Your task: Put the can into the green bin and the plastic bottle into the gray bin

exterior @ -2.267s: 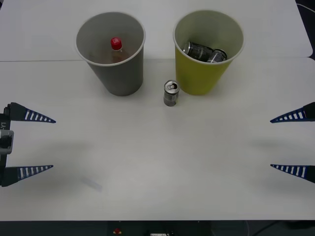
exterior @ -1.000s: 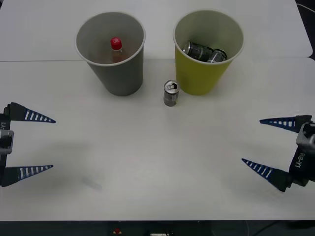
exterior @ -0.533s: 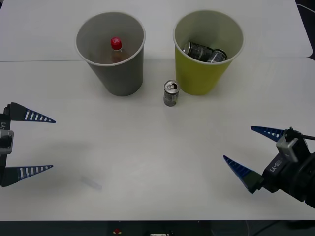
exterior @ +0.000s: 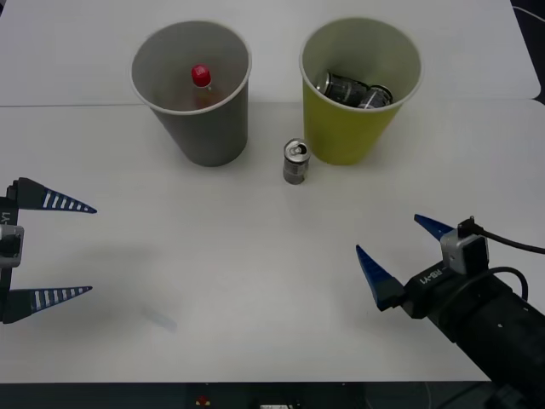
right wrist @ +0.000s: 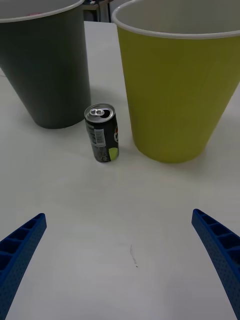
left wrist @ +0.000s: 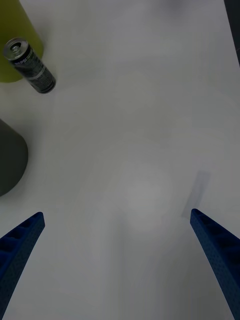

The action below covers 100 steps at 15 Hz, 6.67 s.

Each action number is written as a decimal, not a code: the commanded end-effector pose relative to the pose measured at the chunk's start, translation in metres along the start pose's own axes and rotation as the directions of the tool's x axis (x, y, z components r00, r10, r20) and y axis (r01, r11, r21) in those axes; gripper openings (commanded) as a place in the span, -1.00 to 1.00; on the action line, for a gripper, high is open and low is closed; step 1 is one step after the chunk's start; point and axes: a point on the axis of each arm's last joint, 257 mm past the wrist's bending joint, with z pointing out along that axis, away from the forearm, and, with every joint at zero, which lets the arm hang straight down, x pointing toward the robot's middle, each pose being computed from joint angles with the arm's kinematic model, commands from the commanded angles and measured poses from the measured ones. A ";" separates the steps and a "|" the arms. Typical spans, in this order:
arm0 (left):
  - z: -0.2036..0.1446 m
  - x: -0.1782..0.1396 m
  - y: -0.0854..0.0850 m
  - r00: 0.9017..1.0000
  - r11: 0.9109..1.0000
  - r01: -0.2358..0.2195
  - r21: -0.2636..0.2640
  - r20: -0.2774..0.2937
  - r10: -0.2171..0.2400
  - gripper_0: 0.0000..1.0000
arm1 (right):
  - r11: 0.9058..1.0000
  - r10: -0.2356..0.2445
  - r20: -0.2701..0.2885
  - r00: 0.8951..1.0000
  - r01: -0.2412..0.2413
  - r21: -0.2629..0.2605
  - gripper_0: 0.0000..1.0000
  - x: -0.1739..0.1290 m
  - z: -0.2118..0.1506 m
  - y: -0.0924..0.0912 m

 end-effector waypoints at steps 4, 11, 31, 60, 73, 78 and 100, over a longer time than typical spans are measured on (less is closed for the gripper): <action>0.000 0.000 0.000 1.000 1.000 0.000 0.000 0.000 0.000 1.00 | 0.995 0.083 0.107 0.991 -0.088 0.046 1.00 0.023 0.039 0.001; 0.000 0.000 0.000 1.000 1.000 0.000 0.000 0.000 0.000 1.00 | 0.991 0.092 0.173 0.981 -0.107 0.079 1.00 0.041 0.097 0.011; 0.000 0.000 0.000 1.000 1.000 0.000 0.000 0.000 0.000 1.00 | 0.986 0.049 0.226 0.973 -0.083 0.145 1.00 0.018 0.217 0.046; 0.000 0.000 0.000 1.000 1.000 0.000 0.000 0.000 0.000 1.00 | 0.982 0.077 0.177 0.981 -0.105 0.154 -1.00 -0.003 0.262 0.045; 0.000 0.000 0.000 1.000 1.000 0.000 0.000 0.000 0.000 1.00 | 0.990 0.087 0.219 0.972 -0.108 0.087 -1.00 -0.011 0.210 0.037; 0.000 0.000 0.000 1.000 1.000 0.000 0.000 0.000 0.000 1.00 | 0.999 0.047 0.201 0.978 -0.045 -0.015 -1.00 -0.019 0.176 0.033; 0.000 0.000 0.000 1.000 1.000 0.000 0.000 0.000 0.000 1.00 | 0.927 -0.119 -0.149 0.982 0.057 -0.370 -1.00 -0.102 0.009 -0.059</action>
